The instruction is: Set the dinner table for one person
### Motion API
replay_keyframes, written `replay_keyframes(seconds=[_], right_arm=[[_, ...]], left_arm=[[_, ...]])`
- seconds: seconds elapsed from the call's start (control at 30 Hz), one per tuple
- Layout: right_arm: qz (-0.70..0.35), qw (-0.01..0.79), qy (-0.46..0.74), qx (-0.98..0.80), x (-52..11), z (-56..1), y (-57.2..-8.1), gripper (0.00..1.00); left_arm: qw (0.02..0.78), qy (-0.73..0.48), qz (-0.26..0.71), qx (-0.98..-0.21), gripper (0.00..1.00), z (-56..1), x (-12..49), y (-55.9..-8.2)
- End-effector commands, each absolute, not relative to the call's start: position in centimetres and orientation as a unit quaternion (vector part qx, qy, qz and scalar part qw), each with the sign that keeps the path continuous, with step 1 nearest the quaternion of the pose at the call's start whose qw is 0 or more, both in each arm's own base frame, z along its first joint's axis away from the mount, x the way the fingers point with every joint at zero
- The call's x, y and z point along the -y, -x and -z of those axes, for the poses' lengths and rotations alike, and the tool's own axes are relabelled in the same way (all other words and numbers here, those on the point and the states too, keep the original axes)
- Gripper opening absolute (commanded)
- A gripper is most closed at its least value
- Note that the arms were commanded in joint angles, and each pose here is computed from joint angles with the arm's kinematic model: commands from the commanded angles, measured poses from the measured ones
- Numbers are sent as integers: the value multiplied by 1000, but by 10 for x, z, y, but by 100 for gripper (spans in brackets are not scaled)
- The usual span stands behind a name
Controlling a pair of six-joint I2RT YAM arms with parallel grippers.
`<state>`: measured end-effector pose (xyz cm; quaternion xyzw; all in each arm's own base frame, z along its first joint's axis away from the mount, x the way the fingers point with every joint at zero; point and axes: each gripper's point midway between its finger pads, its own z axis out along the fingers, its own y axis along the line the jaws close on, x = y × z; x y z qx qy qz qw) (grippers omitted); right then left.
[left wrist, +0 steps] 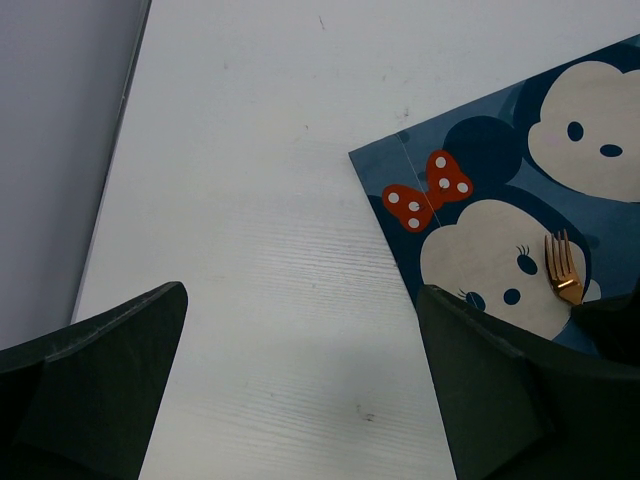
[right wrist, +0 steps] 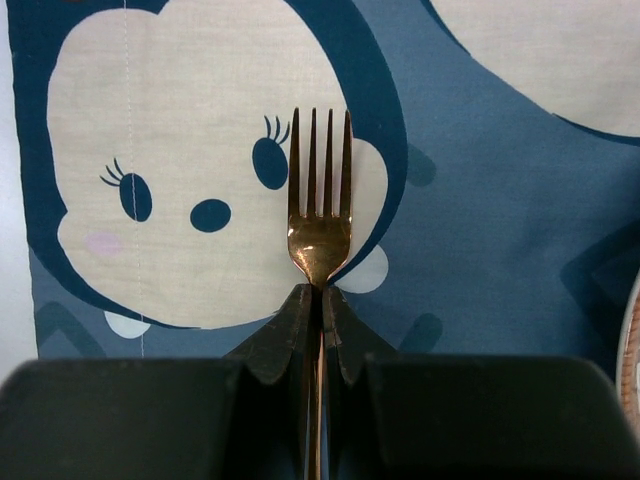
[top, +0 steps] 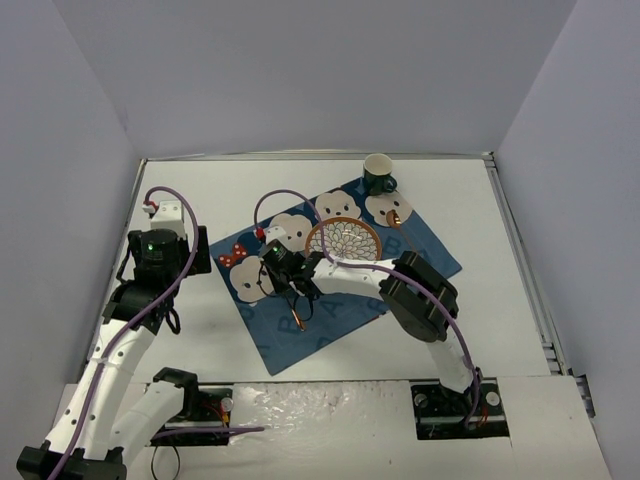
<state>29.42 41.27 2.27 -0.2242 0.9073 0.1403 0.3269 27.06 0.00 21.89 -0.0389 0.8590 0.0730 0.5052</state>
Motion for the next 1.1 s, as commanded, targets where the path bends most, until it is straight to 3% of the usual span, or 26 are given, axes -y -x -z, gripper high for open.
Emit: replay_keyframes(seconds=[0.0, 0.63, 0.9, 1.07], right_arm=[[-162, 362, 216, -892, -433, -54, -304, 0], [-144, 346, 231, -898, -430, -34, -301, 0], [-142, 351, 226, -898, -422, -40, -299, 27], [-166, 380, 221, -883, -424, -84, -300, 45]], left_arm=[[538, 55, -64, -839, 97, -239, 0, -279], [538, 48, -58, -840, 97, -239, 2, -279], [539, 49, -59, -839, 97, -239, 2, -278], [536, 49, -58, -841, 97, -237, 2, -279]])
